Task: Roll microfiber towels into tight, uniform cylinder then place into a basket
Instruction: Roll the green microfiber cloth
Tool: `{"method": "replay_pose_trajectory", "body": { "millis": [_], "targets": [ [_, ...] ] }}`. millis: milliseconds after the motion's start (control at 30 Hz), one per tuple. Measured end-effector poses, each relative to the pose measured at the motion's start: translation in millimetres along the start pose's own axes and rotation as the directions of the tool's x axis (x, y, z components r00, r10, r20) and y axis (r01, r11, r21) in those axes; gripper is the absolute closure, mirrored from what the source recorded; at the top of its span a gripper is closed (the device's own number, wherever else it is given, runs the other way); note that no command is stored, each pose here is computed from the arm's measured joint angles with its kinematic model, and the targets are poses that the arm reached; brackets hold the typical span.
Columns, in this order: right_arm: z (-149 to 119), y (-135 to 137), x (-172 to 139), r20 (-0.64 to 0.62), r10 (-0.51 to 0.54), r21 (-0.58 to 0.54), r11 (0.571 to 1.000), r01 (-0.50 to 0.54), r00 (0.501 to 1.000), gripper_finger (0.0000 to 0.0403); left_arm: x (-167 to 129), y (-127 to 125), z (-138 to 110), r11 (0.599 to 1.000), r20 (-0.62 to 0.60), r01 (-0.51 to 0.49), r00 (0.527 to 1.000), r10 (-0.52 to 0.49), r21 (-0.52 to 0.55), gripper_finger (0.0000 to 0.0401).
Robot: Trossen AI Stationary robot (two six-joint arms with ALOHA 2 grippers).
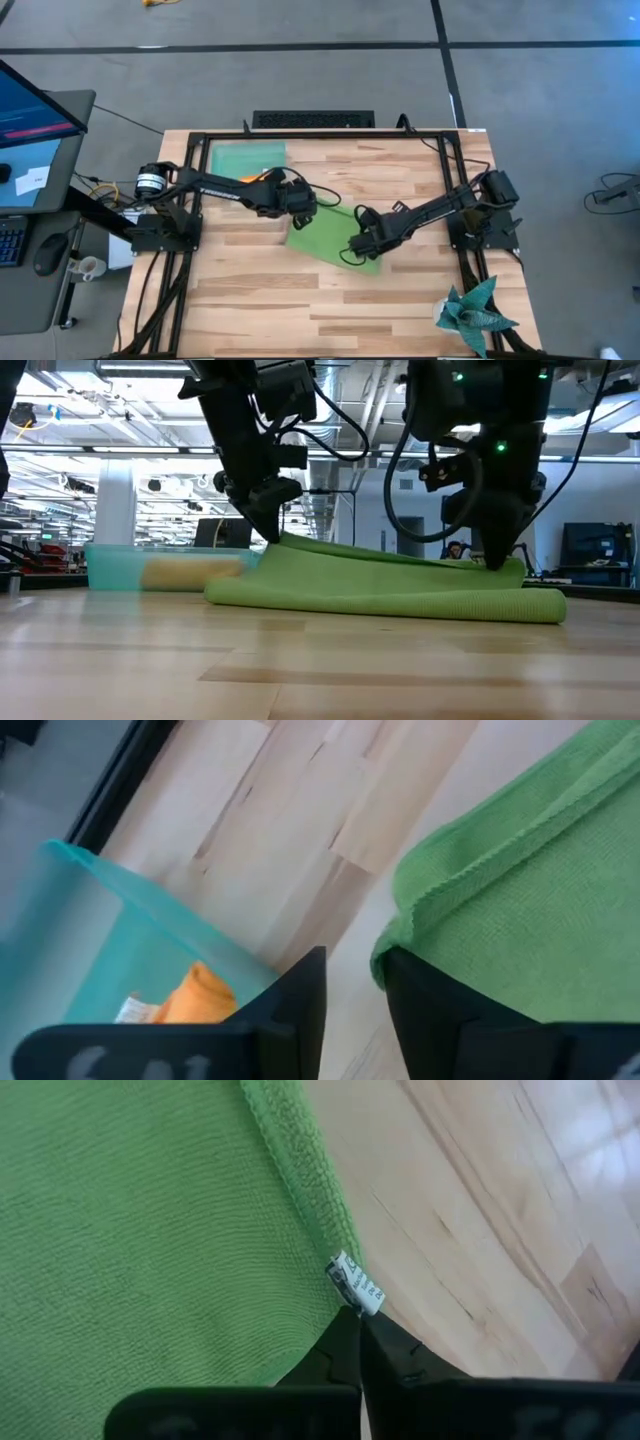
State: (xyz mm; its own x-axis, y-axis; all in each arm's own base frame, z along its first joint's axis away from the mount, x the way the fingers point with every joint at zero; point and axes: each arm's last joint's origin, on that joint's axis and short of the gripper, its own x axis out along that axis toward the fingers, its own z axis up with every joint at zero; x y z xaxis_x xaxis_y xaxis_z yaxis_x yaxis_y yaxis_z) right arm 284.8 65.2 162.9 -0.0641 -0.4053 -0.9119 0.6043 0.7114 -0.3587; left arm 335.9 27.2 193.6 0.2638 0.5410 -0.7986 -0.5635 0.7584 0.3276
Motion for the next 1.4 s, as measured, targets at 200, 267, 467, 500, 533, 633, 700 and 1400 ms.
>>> {"method": "replay_pose_trajectory", "body": {
  "millis": [200,267,467,500,533,633,700,1400],
  "targets": [
    [4.7,-3.1,2.6,-0.027,0.014,-0.008,1.0,-0.014,1.0,0.0383,-10.7,3.0,11.4,1.0,-0.01,0.011,1.0,-0.011,0.011,0.0305],
    [5.1,-2.6,2.7,-0.026,0.021,-0.013,1.0,-0.022,0.999,0.0386,-11.5,2.1,12.0,0.999,-0.016,0.034,0.999,-0.034,0.025,0.0305],
    [5.4,-1.7,2.6,-0.021,0.029,-0.025,0.999,-0.03,0.999,0.0387,-11.8,1.6,11.1,0.997,-0.03,0.053,0.998,-0.052,0.05,0.0305],
    [5.4,-1.7,2.6,-0.021,0.029,-0.025,0.999,-0.03,0.999,0.0385,-11.8,1.6,11.1,0.997,-0.029,0.053,0.998,-0.052,0.05,0.0305],
    [5.5,-1.8,2.6,-0.021,0.029,-0.025,0.999,-0.029,0.999,0.0382,-11.7,1.7,11.2,0.997,-0.029,0.053,0.998,-0.051,0.049,0.0304],
    [4.7,-1.1,2.2,-0.02,0.03,-0.029,0.999,-0.03,0.999,0.0372,-11.6,1.8,11.0,0.997,-0.033,0.056,0.998,-0.054,0.05,0.0296],
    [3.5,-0.2,1.5,-0.018,0.031,-0.034,0.999,-0.032,0.999,0.0361,-11.2,2.4,11.1,0.997,-0.035,0.057,0.998,-0.055,0.049,0.0284],
    [2.7,-5.3,2.2,-0.035,-0.014,-0.044,0.999,0.012,0.999,0.0236,-1.3,17.8,16.4,0.999,-0.057,0.044,0.997,-0.043,0.012,0.0163]
  ]
}}
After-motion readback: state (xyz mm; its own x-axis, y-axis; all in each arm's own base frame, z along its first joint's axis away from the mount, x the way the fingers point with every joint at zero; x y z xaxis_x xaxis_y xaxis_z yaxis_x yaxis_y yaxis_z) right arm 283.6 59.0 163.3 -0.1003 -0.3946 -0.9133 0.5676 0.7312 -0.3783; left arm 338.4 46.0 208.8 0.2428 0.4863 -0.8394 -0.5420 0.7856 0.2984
